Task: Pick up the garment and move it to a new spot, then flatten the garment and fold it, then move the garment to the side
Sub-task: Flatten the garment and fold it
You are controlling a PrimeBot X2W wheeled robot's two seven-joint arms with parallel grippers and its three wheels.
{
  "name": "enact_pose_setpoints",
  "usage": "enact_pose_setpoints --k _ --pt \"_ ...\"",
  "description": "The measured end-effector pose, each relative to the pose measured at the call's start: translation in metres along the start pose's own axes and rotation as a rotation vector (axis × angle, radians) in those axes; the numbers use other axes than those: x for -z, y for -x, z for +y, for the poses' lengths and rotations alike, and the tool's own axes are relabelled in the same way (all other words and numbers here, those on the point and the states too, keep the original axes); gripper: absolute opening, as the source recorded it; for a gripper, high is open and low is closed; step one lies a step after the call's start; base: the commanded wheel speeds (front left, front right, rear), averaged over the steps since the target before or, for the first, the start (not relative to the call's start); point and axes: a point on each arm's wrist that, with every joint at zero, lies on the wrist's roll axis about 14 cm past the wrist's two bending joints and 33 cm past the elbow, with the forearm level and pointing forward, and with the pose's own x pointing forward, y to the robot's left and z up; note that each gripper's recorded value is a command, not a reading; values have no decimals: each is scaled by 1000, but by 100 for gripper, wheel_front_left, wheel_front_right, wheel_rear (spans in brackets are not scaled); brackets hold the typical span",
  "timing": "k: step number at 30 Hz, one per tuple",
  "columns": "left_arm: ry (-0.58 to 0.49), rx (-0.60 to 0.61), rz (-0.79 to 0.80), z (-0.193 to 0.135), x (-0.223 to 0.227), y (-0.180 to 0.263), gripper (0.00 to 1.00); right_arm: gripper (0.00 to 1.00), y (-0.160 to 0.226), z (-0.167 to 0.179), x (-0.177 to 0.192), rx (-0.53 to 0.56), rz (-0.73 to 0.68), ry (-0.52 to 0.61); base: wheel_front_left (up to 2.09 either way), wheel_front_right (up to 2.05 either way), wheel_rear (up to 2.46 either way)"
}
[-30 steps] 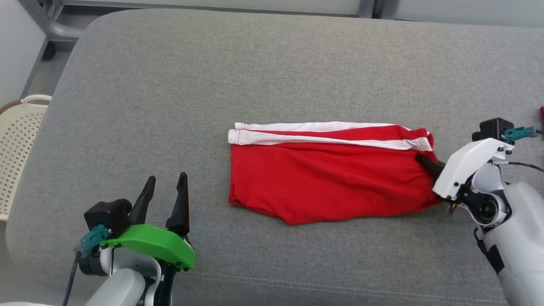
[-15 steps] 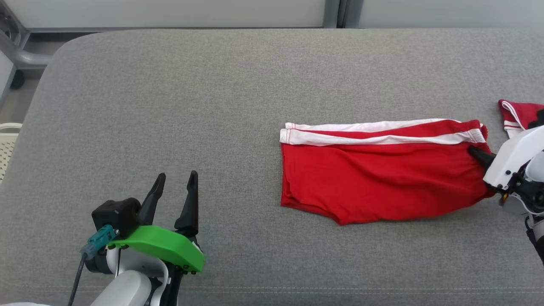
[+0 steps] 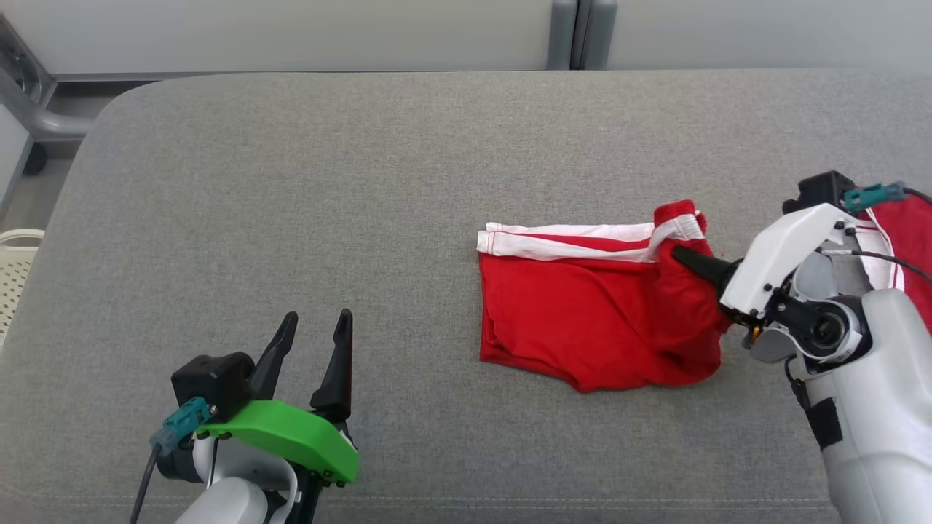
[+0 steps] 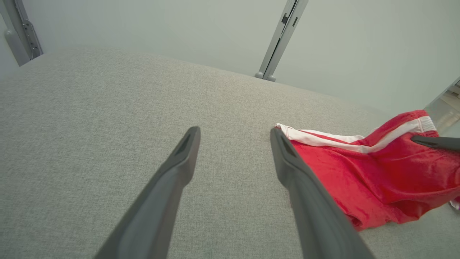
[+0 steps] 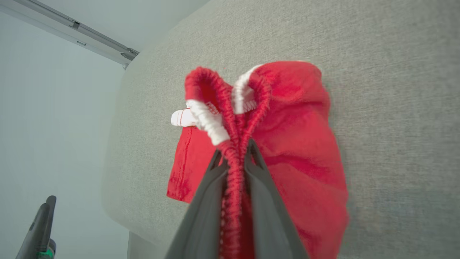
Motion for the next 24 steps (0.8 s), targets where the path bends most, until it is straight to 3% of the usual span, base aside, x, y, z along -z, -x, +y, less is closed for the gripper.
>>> enact_pose_setpoints --k 7,24 --pt "12 -10 -19 2 -4 8 100 0 -21 43 4 -68 38 1 0 0 0" --pt "60 -68 -51 14 -3 26 100 0 -82 85 42 -97 196 49 0 0 0"
